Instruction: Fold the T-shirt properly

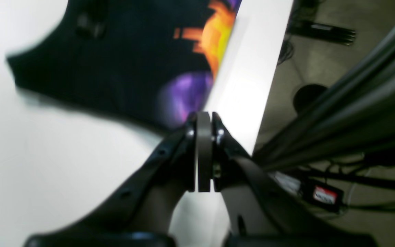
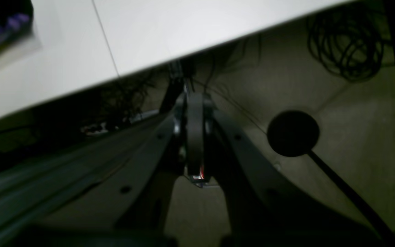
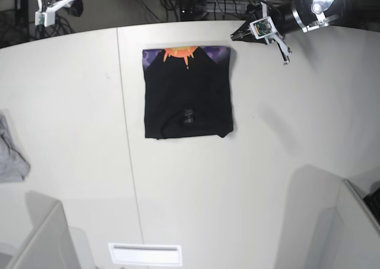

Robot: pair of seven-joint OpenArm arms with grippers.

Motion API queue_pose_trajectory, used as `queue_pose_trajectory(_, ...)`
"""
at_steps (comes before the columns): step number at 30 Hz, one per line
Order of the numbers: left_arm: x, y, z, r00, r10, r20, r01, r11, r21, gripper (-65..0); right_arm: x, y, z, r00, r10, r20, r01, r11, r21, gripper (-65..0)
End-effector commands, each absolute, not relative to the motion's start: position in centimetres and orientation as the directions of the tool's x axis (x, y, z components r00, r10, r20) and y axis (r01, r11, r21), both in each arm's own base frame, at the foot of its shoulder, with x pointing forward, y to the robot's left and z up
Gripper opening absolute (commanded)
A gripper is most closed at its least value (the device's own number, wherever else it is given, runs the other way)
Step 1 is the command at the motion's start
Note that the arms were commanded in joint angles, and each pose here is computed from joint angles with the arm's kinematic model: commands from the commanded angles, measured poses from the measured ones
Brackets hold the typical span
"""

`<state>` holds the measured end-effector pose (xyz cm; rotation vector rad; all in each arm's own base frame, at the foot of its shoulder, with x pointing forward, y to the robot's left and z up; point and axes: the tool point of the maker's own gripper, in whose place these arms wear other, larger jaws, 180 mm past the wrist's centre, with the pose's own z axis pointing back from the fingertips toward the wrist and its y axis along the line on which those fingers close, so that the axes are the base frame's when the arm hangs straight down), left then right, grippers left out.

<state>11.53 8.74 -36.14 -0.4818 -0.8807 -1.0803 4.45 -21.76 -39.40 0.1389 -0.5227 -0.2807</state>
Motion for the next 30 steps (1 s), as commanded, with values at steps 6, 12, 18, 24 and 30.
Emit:
queue_pose_trajectory(6,7.7,9.2,-37.5,0.294,-0.535,0.792,0.901,0.431,-0.043,-65.0,1.1,-17.2,-41.1,0.931,-0.201,0.304,0.122,0.958,0.26,-65.0)
queue_pose_trajectory(12,4.3,10.6,-41.4,0.438,-0.541,0.718,0.857,0.492,-0.153,-65.0,-2.8,-12.9,-44.7,0.982,0.079,0.17,-0.106,0.982,0.154,-65.0)
queue_pose_trajectory(18,-0.9,12.8,-46.0,0.565,-0.584,0.583,0.813,0.516,-0.27,-65.0,-7.2,-10.0,-48.4,0.977,0.21,0.024,-0.211,0.963,0.167,-65.0)
queue_pose_trajectory(24,-3.7,12.8,-50.2,0.683,-0.545,0.486,0.723,0.597,-0.347,-65.0,-10.4,-10.0,-53.1,0.977,0.203,-0.064,-0.187,0.961,0.203,-65.0)
queue_pose_trajectory(30,-6.5,12.3,-54.8,0.807,-0.469,0.358,0.588,0.697,-0.412,-65.0,-14.2,-10.8,-56.7,0.94,0.312,-0.14,-0.272,0.93,0.249,-65.0)
